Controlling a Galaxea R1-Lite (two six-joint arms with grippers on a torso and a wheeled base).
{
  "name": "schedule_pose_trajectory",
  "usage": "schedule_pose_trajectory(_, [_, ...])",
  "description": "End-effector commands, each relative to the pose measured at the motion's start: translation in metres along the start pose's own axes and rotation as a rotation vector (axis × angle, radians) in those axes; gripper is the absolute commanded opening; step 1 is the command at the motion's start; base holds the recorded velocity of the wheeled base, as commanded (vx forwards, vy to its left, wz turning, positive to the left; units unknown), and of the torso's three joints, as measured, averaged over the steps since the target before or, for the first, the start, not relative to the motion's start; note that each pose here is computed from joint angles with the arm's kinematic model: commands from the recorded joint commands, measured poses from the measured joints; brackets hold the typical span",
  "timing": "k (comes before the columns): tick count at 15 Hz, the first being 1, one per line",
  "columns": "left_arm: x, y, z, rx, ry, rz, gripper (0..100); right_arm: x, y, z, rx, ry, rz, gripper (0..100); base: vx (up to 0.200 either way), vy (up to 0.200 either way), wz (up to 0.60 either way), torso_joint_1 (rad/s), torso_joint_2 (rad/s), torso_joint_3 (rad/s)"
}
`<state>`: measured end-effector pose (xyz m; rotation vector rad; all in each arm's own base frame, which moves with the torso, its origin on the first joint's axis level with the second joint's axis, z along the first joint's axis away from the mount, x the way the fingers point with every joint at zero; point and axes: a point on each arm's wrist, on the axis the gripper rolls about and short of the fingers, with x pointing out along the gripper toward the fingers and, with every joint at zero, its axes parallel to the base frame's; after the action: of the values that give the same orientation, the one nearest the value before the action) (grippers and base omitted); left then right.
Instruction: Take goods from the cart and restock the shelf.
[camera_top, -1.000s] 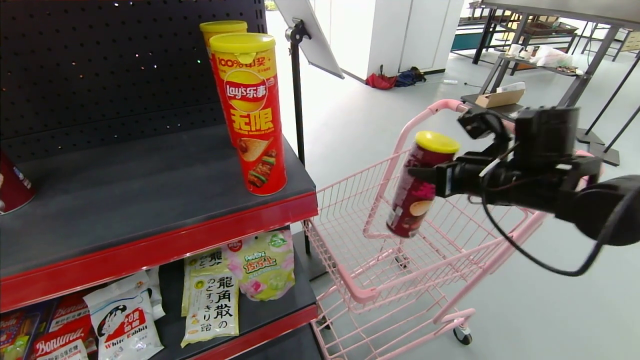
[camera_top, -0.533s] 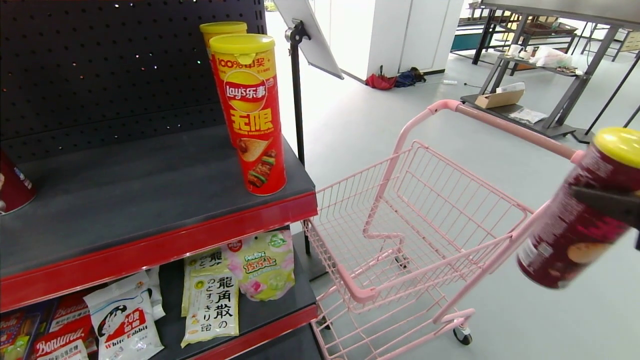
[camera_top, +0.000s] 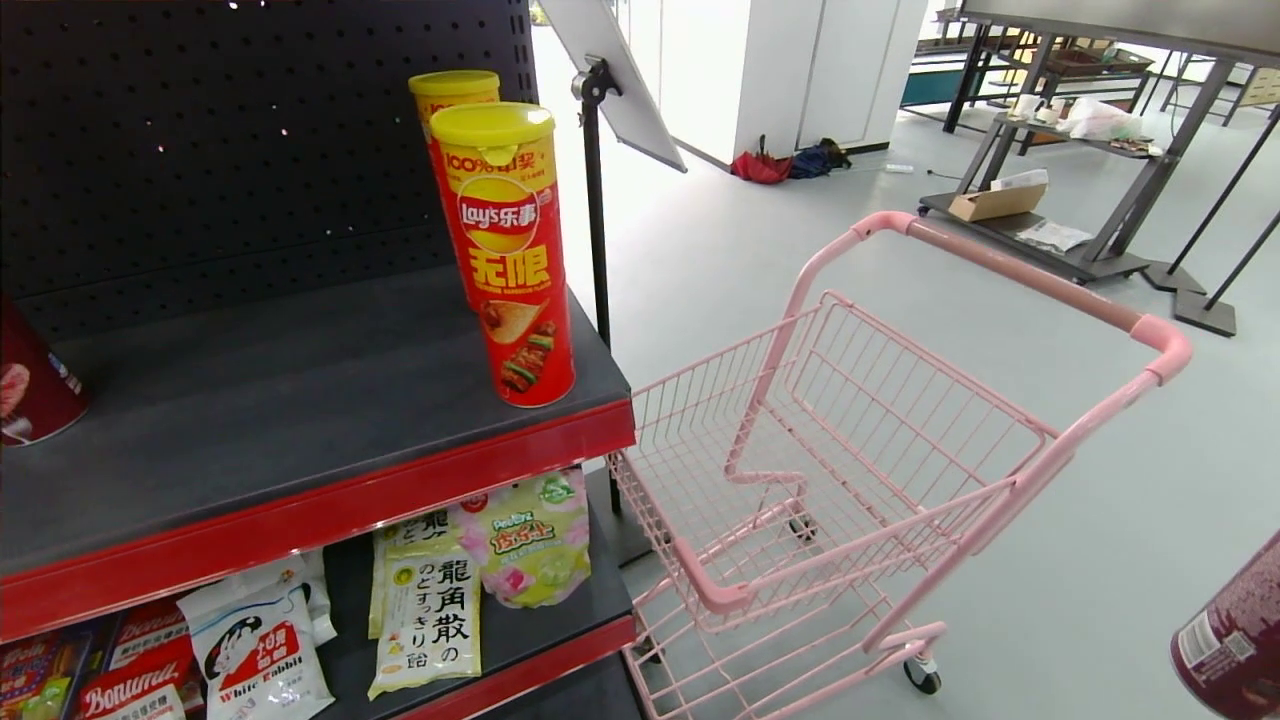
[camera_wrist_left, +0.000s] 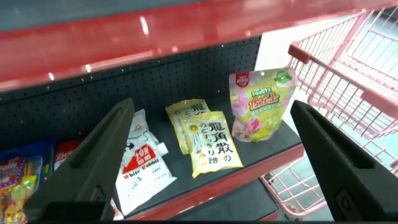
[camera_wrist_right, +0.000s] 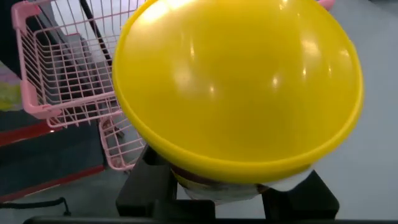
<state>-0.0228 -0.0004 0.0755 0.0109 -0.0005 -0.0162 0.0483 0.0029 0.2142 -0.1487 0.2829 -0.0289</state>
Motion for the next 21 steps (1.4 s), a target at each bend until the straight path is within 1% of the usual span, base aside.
schedule_pose_trajectory(1, [0.000,0.000,0.000,0.000,0.000,0.001,100,-0.002,0.000,0.001,-0.010,-0.017,0.002,0,0.000,0.000,0.00,0.183,-0.52,-0.330])
schedule_pose_trajectory(7, [0.000,0.000,0.000,0.000,0.000,0.001,100,0.003,0.000,0.004,-0.027,-0.002,0.008,0,0.000,0.000,0.00,0.211,-0.55,-0.350])
schedule_pose_trajectory(16, [0.000,0.000,0.000,0.000,0.000,0.001,100,0.009,0.001,0.004,-0.030,0.024,0.009,0,0.000,0.000,0.00,0.153,-0.36,-0.213])
schedule_pose_trajectory(21, [0.000,0.000,0.000,0.000,0.000,0.001,100,0.006,0.001,-0.002,-0.030,0.024,0.008,0,0.000,0.000,0.60,0.013,-0.02,-0.011])
